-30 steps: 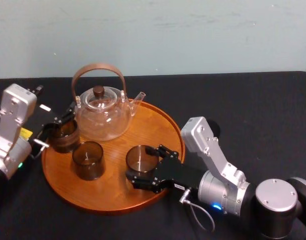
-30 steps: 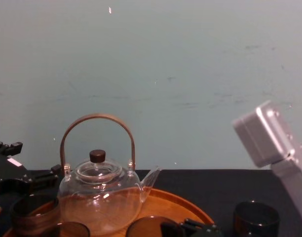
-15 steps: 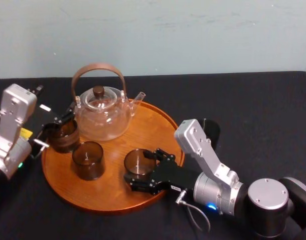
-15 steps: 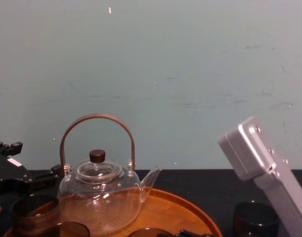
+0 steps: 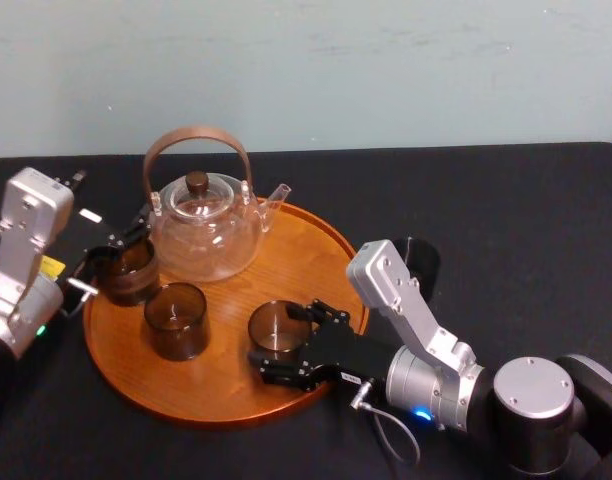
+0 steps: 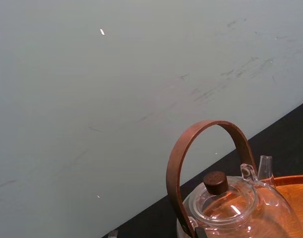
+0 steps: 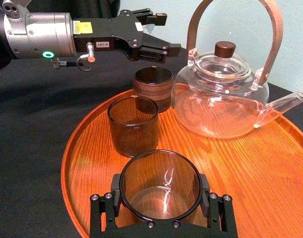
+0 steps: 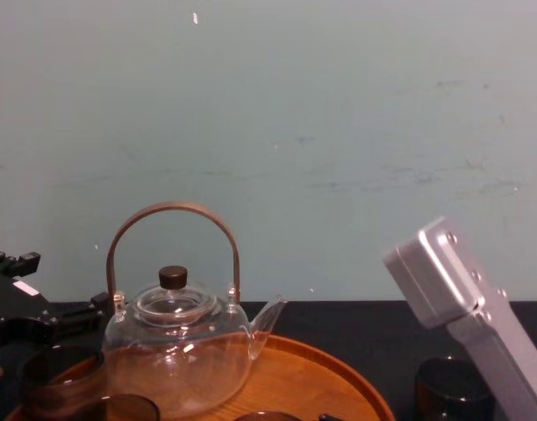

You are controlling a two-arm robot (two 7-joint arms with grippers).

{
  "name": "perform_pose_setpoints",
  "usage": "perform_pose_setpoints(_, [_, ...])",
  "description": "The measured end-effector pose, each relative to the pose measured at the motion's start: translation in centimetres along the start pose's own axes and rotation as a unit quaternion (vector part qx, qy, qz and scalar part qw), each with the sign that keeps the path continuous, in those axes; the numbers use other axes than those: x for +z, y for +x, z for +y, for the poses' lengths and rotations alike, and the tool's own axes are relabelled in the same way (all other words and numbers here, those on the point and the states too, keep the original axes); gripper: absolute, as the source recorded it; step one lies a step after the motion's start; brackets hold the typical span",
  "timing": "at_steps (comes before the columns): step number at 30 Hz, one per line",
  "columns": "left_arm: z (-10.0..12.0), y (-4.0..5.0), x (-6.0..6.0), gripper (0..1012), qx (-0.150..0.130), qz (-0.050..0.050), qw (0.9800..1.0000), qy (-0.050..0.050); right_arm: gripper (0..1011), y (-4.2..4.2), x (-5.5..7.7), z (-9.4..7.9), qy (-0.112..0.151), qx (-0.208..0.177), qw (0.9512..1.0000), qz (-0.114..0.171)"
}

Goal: Pick up the glass from the table and place it on the tray.

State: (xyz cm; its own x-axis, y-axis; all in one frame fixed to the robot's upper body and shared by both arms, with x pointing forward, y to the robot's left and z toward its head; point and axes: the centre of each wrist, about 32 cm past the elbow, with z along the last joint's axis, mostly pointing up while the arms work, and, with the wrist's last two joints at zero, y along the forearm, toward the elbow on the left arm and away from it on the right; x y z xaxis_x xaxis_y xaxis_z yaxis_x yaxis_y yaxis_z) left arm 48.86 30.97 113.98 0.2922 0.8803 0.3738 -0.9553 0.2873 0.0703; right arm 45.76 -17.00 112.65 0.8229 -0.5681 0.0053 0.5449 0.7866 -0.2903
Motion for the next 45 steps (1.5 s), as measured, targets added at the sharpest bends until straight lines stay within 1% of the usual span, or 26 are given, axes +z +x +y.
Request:
perform_pose_setpoints(5, [0.0, 0.00, 0.0, 1002, 0.000, 0.000, 1.0000, 0.000, 918, 0.00, 0.0, 0.0, 0.000, 0.000, 1.0000, 0.000])
perform_pose_setpoints(7, [0.0, 0.00, 0.0, 1001, 0.000, 0.000, 1.0000, 0.000, 947, 0.00, 0.0, 0.0, 0.001, 0.000, 1.0000, 0.000])
perform_pose_setpoints(8, [0.0, 0.00, 0.0, 1001, 0.000, 0.000, 1.0000, 0.000, 990, 0.00, 0.0, 0.0, 0.001, 0.000, 1.0000, 0.000])
perform_pose_setpoints(10, [0.0, 0.00, 0.0, 1001, 0.000, 0.000, 1.0000, 0.000, 1002, 0.00, 0.0, 0.0, 0.001, 0.000, 1.0000, 0.000])
perform_pose_setpoints(18, [0.0, 0.00, 0.0, 1001, 0.000, 0.000, 1.0000, 0.000, 1002, 0.01, 0.0, 0.0, 0.002, 0.000, 1.0000, 0.001])
perform_pose_setpoints(22, [0.0, 0.00, 0.0, 1001, 0.000, 0.000, 1.0000, 0.000, 1002, 0.07, 0.2, -0.4, 0.013, 0.001, 0.9999, -0.003])
perform_pose_setpoints(26, [0.0, 0.00, 0.0, 1001, 0.000, 0.000, 1.0000, 0.000, 1002, 0.15, 0.8, -1.0, 0.029, -0.002, 0.9995, -0.011])
perform_pose_setpoints(27, [0.0, 0.00, 0.0, 1001, 0.000, 0.000, 1.0000, 0.000, 1002, 0.19, 1.1, -1.4, 0.037, -0.004, 0.9992, -0.014])
perform_pose_setpoints(30, [0.0, 0.00, 0.0, 1001, 0.000, 0.000, 1.0000, 0.000, 1002, 0.24, 1.4, -2.0, 0.047, -0.006, 0.9987, -0.018])
perform_pose_setpoints(33, [0.0, 0.00, 0.0, 1001, 0.000, 0.000, 1.0000, 0.000, 1002, 0.35, 1.9, -2.9, 0.058, -0.012, 0.9980, -0.023])
perform_pose_setpoints(34, [0.0, 0.00, 0.0, 1001, 0.000, 0.000, 1.0000, 0.000, 1002, 0.38, 2.0, -3.5, 0.062, -0.016, 0.9976, -0.025])
perform_pose_setpoints(39, [0.0, 0.00, 0.0, 1001, 0.000, 0.000, 1.0000, 0.000, 1002, 0.41, 1.8, -5.1, 0.065, -0.030, 0.9970, -0.027])
perform_pose_setpoints(45, [0.0, 0.00, 0.0, 1001, 0.000, 0.000, 1.0000, 0.000, 1002, 0.61, 0.7, -7.4, 0.056, -0.052, 0.9970, -0.016])
